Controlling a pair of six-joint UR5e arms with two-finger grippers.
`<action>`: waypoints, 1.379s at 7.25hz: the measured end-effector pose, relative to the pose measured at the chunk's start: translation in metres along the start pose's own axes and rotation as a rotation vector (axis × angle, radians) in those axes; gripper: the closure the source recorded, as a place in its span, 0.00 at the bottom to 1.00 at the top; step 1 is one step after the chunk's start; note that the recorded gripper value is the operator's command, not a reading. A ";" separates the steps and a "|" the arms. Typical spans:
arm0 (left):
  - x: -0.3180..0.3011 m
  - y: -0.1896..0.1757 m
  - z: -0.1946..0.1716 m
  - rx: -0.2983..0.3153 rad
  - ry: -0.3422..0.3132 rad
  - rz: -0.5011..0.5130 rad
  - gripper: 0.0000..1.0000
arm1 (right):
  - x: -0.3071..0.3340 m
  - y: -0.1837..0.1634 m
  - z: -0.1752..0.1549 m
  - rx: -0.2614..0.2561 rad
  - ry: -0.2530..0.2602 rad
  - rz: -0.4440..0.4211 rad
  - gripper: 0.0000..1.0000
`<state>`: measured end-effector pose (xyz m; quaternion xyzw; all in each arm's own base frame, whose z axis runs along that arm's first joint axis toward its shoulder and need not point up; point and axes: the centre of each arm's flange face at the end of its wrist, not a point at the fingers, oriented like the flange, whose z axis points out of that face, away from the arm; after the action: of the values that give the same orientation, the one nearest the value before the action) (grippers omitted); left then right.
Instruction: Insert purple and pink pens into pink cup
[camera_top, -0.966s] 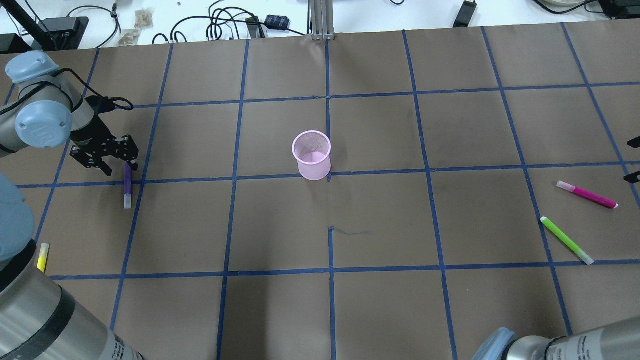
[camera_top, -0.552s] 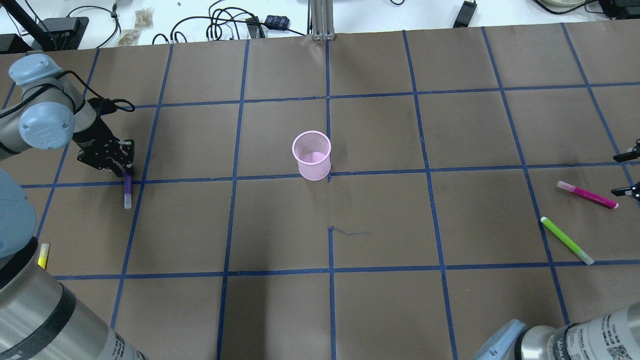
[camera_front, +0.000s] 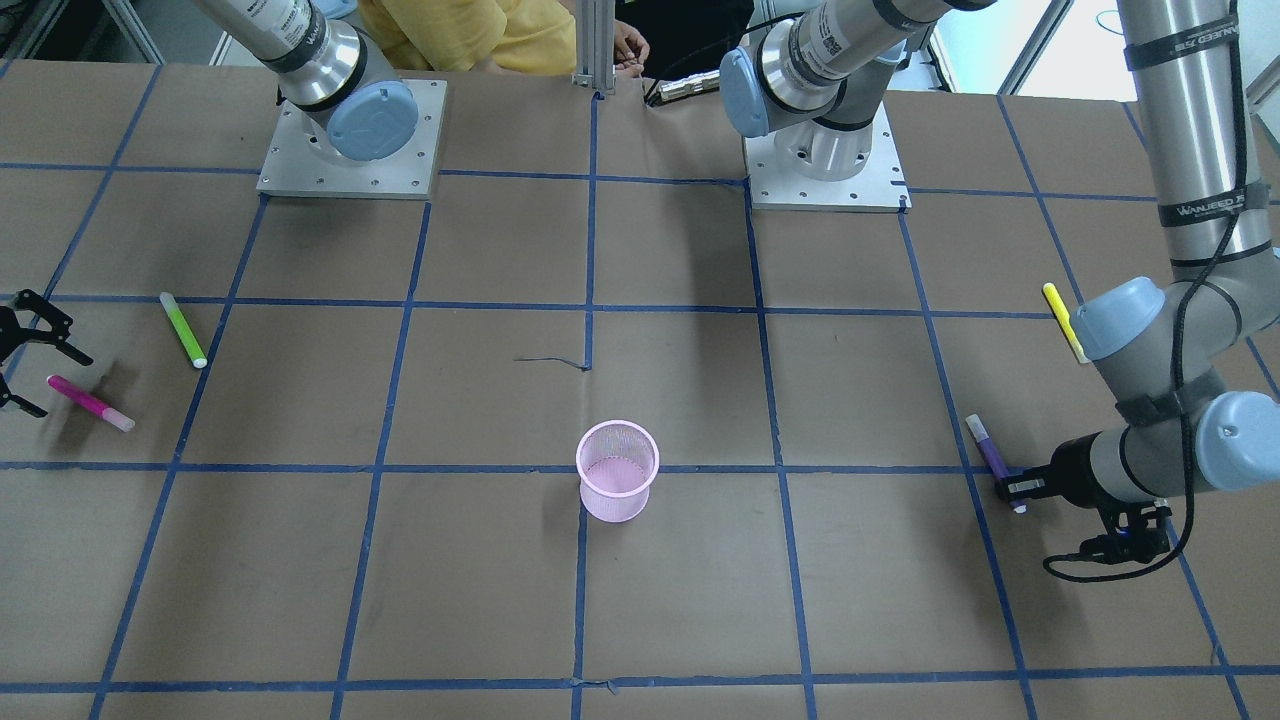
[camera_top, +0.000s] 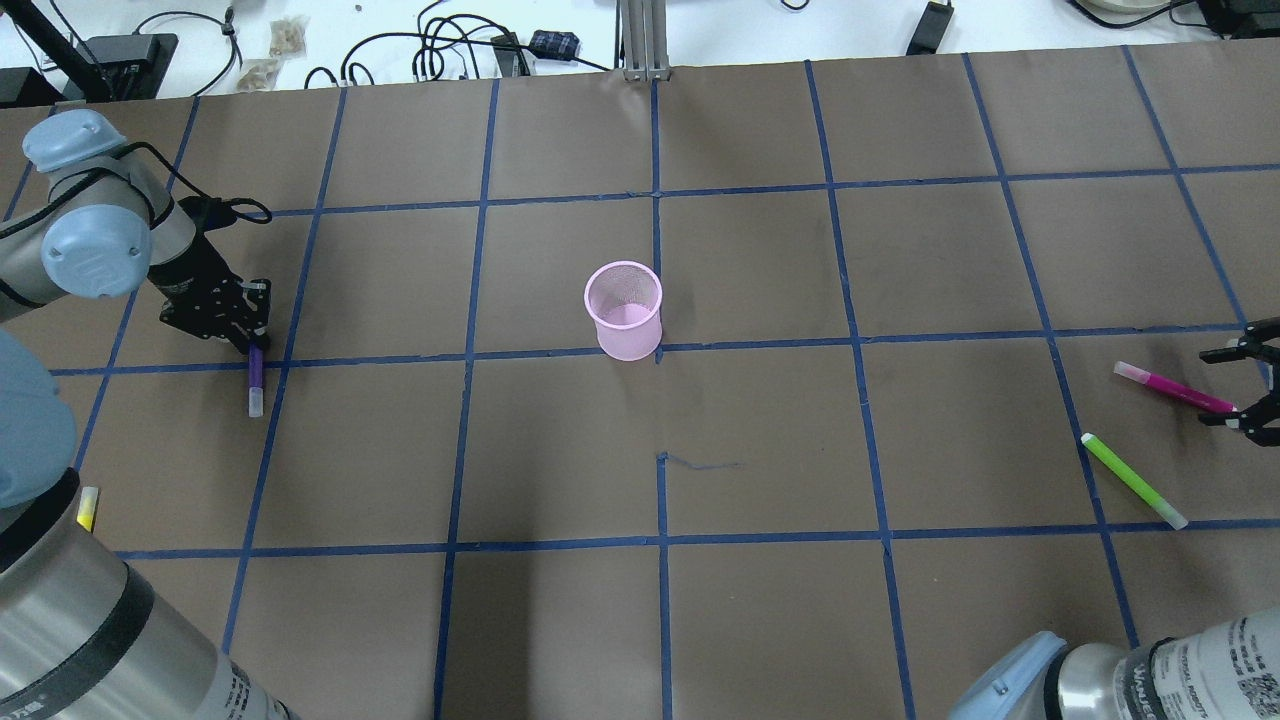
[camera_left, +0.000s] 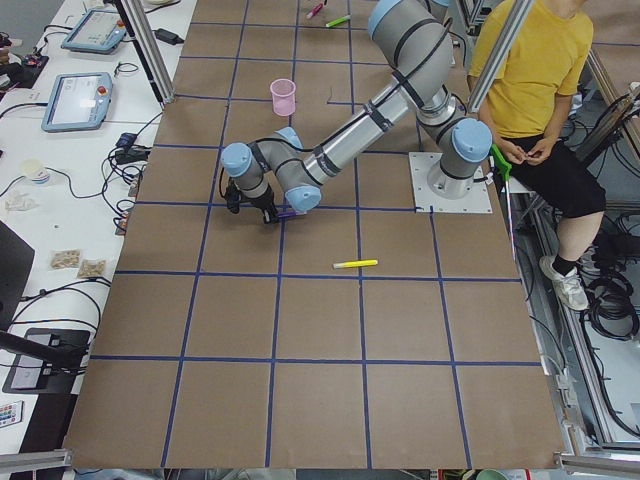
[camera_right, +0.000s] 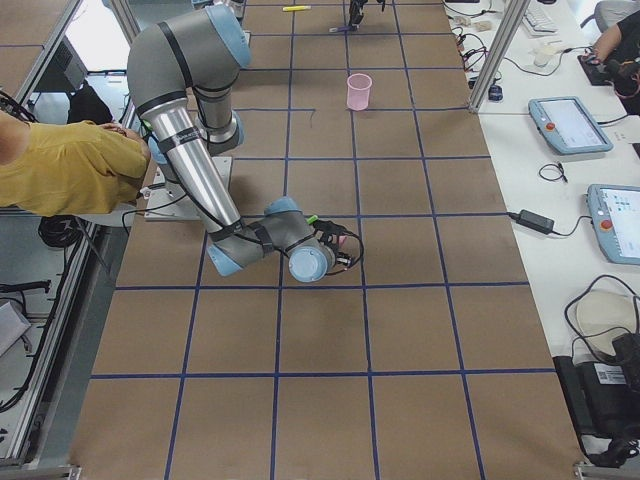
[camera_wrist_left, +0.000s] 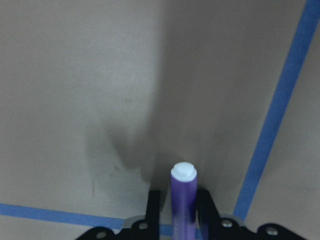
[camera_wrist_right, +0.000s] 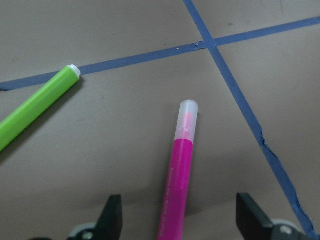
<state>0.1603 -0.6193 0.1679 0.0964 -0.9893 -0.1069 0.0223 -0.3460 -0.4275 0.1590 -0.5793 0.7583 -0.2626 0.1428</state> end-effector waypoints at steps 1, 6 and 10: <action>0.000 0.001 -0.001 -0.002 0.001 -0.005 1.00 | 0.000 0.001 0.001 0.001 0.002 -0.028 0.30; 0.009 0.007 -0.047 0.060 -0.024 -0.002 1.00 | -0.001 0.004 0.002 -0.002 -0.004 -0.044 0.34; 0.032 0.018 -0.078 0.092 -0.036 0.011 1.00 | -0.002 0.009 0.007 0.005 -0.011 -0.039 0.86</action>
<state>0.1308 -0.6245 0.2481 0.0900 -0.9939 -0.0631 0.0009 -0.3495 -0.4250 0.1481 -0.5951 0.7454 -0.2639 0.1433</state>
